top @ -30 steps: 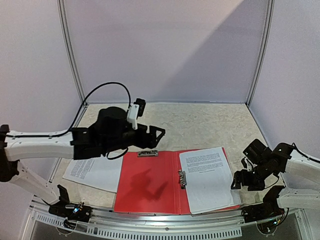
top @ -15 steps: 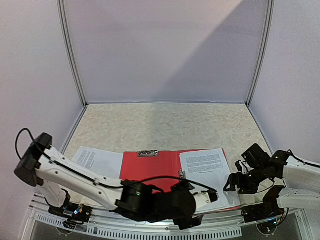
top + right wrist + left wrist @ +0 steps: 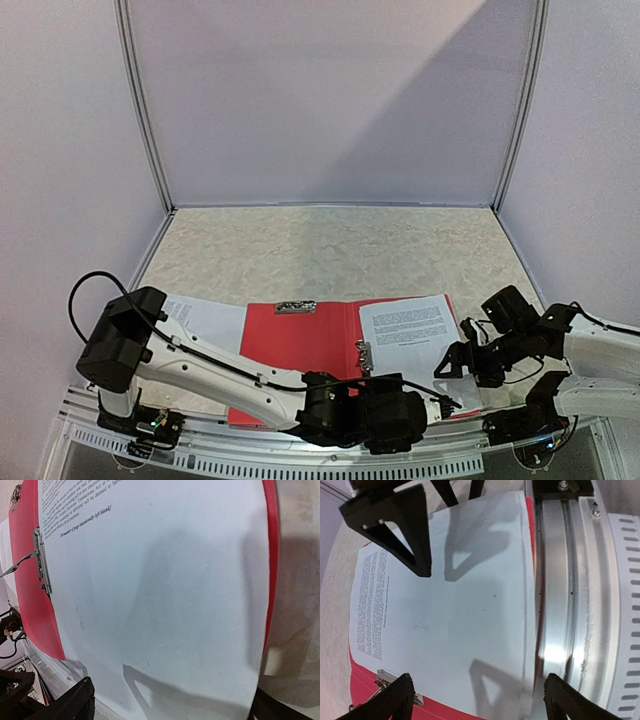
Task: Put the files into the folder
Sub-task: Adjust the file in the folder.
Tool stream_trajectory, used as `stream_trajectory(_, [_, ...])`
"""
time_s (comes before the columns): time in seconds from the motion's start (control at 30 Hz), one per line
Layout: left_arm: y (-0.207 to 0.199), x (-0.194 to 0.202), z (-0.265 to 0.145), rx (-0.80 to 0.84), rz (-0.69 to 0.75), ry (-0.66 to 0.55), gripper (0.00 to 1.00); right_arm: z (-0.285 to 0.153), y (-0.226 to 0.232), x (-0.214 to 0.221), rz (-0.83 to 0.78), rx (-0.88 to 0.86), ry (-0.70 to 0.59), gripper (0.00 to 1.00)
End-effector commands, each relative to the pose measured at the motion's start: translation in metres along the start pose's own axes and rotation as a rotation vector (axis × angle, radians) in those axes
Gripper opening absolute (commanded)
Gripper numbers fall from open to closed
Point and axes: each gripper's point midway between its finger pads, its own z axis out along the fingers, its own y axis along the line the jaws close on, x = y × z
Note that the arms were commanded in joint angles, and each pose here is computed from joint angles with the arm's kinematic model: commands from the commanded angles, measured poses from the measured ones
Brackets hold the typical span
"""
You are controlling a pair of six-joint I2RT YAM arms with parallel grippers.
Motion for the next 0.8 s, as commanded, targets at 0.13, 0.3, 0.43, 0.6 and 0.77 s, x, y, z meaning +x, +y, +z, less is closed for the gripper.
stream_trajectory(0.13, [0.018,0.019,0.019,0.054,-0.004,0.053,0.89,0.009,-0.006,0.007,0.030,-0.022,0.017,0.94])
stream_trajectory(0.3, [-0.003,0.007,0.011,0.188,-0.001,0.010,0.91,0.009,-0.005,0.006,0.029,-0.025,0.015,0.94])
stream_trajectory(0.43, [-0.008,0.009,0.016,0.205,0.000,0.024,0.91,0.010,-0.005,0.006,0.027,-0.025,0.018,0.94])
stream_trajectory(0.6, [0.002,0.026,0.032,0.129,0.014,0.098,0.89,0.011,-0.006,0.007,0.025,-0.024,0.018,0.94])
stream_trajectory(0.77, [0.014,0.037,0.039,0.108,-0.002,0.132,0.84,0.011,-0.007,0.007,0.022,-0.021,0.022,0.94])
